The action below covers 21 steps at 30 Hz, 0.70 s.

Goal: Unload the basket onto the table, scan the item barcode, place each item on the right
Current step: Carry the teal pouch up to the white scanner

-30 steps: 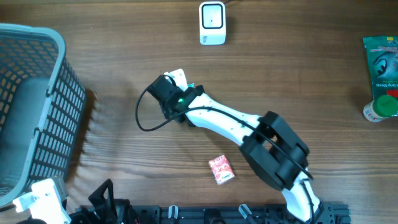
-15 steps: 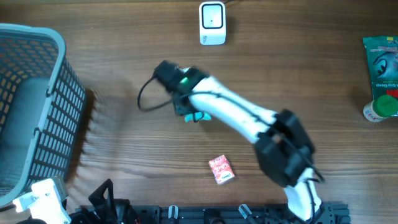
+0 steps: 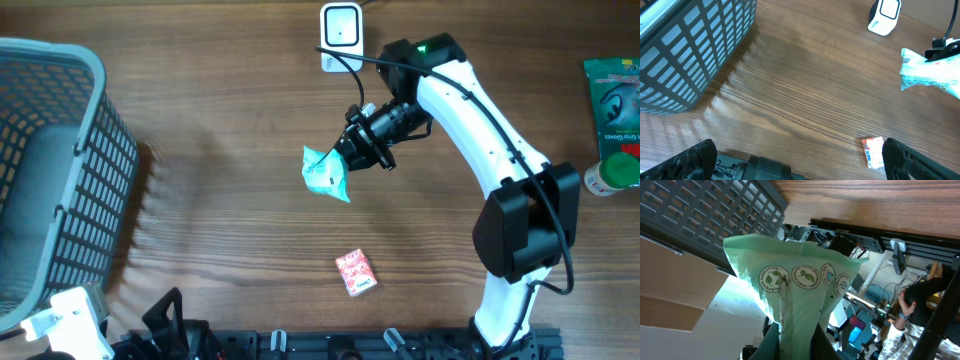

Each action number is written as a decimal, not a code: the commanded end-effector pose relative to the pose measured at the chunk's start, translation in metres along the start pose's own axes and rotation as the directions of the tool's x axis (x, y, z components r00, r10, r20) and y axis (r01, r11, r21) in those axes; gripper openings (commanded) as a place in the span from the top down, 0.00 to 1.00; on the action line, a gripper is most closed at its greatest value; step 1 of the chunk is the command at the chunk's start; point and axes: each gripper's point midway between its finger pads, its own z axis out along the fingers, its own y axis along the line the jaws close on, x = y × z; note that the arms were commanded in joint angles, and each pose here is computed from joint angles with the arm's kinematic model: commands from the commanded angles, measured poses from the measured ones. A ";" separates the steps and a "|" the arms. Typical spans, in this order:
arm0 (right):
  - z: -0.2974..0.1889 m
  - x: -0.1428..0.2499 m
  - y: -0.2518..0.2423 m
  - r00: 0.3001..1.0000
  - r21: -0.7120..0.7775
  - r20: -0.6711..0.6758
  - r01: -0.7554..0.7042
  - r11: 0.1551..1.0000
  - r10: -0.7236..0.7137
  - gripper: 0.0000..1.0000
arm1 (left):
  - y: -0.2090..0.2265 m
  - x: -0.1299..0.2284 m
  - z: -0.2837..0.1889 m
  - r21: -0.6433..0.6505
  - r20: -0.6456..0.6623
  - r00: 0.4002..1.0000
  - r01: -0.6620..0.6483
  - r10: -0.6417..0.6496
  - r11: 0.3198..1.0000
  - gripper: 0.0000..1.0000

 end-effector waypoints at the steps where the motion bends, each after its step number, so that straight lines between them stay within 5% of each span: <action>1: 0.000 -0.008 -0.013 0.998 0.079 0.062 -0.006 0.997 0.002 0.96 | 0.002 0.000 -0.001 -0.008 0.010 1.000 -0.014 0.014 1.000 0.00; 4: -0.016 -0.050 -0.051 0.957 0.325 0.277 -0.011 0.946 -0.084 0.96 | 0.002 0.000 -0.001 -0.008 0.010 1.000 -0.014 0.014 1.000 0.00; 6: -0.015 -0.049 -0.048 0.959 0.314 0.264 0.011 0.949 -0.099 0.96 | 0.002 0.000 -0.001 -0.008 0.010 1.000 -0.014 0.014 1.000 0.00; 9: -0.002 -0.043 -0.010 0.907 0.196 0.157 0.359 0.913 -0.390 0.96 | 0.002 0.000 -0.001 -0.008 0.010 1.000 -0.014 0.014 1.000 0.00; 10: -0.002 -0.052 -0.008 0.855 0.236 0.169 0.449 0.862 -0.491 0.96 | 0.002 0.000 -0.001 -0.009 0.010 1.000 -0.014 0.014 1.000 0.00; 11: -0.009 -0.076 -0.008 0.704 0.371 0.177 0.600 0.709 -0.688 0.96 | 0.002 0.000 -0.001 -0.008 0.010 1.000 -0.014 0.014 1.000 0.00; 13: -0.031 -0.127 -0.014 0.566 0.625 0.233 0.535 0.568 -0.790 0.96 | 0.002 0.000 -0.001 -0.008 0.010 1.000 -0.014 0.014 1.000 0.00; 15: -0.033 -0.154 -0.014 0.496 0.700 0.257 0.496 0.513 -0.829 0.96 | 0.002 0.000 -0.001 -0.008 0.010 1.000 -0.014 0.014 1.000 0.00; 16: -0.019 -0.153 -0.003 0.456 0.648 0.248 0.578 0.497 -0.854 0.96 | 0.002 0.000 -0.001 -0.008 0.010 1.000 -0.014 0.014 1.000 0.00; 18: 0.025 -0.102 0.047 0.192 0.260 0.205 0.935 0.242 -0.960 0.96 | 0.002 0.000 -0.001 -0.008 0.010 1.000 -0.014 0.014 1.000 0.00; 21: 0.033 -0.035 0.066 -0.101 -0.163 0.323 0.973 -0.161 -0.941 0.96 | 0.002 0.000 -0.001 -0.008 0.010 1.000 -0.014 0.014 1.000 0.00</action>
